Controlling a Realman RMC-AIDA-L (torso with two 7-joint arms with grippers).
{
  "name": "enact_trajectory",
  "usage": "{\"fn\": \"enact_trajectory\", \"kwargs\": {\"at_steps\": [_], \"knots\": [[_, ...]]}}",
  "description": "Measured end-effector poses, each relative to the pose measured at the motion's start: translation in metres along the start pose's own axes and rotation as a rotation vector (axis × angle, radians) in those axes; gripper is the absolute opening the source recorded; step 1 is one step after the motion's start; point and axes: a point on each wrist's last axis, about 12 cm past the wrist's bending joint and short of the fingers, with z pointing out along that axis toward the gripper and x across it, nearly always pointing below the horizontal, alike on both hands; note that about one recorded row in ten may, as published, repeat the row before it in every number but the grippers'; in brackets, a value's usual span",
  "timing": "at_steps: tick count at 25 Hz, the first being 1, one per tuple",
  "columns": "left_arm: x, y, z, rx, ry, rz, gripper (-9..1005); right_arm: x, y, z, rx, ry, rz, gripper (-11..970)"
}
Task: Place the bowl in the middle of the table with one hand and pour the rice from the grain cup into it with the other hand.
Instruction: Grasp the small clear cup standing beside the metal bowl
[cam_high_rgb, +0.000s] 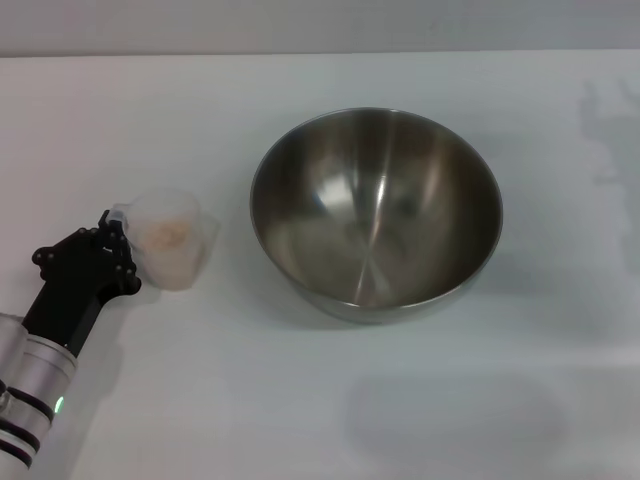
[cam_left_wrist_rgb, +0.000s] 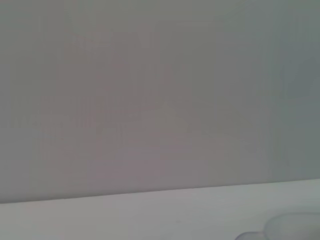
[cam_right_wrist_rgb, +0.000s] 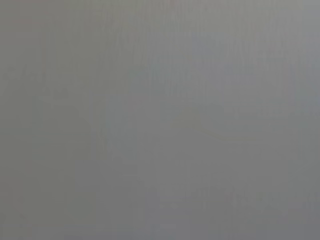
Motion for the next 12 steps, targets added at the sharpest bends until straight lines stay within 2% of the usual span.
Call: {"fn": "enact_trajectory", "kwargs": {"at_steps": [4,8,11,12], "knots": [[-0.001,0.000,0.001,-0.011,-0.008,-0.012,31,0.000,0.001,0.001,-0.001,-0.001,0.001,408],[-0.012,-0.001,0.008,-0.030,-0.074,-0.004,17,0.000,0.001,0.001,-0.002,0.000,0.001,408],[-0.031,-0.006,0.022,-0.022,-0.188,0.102,18,0.000,0.001,0.002,-0.003,-0.001,0.001,408],[-0.031,-0.006,0.022,-0.022,-0.188,0.102,19,0.000,0.001,0.002,-0.003,-0.001,0.001,408]]}}
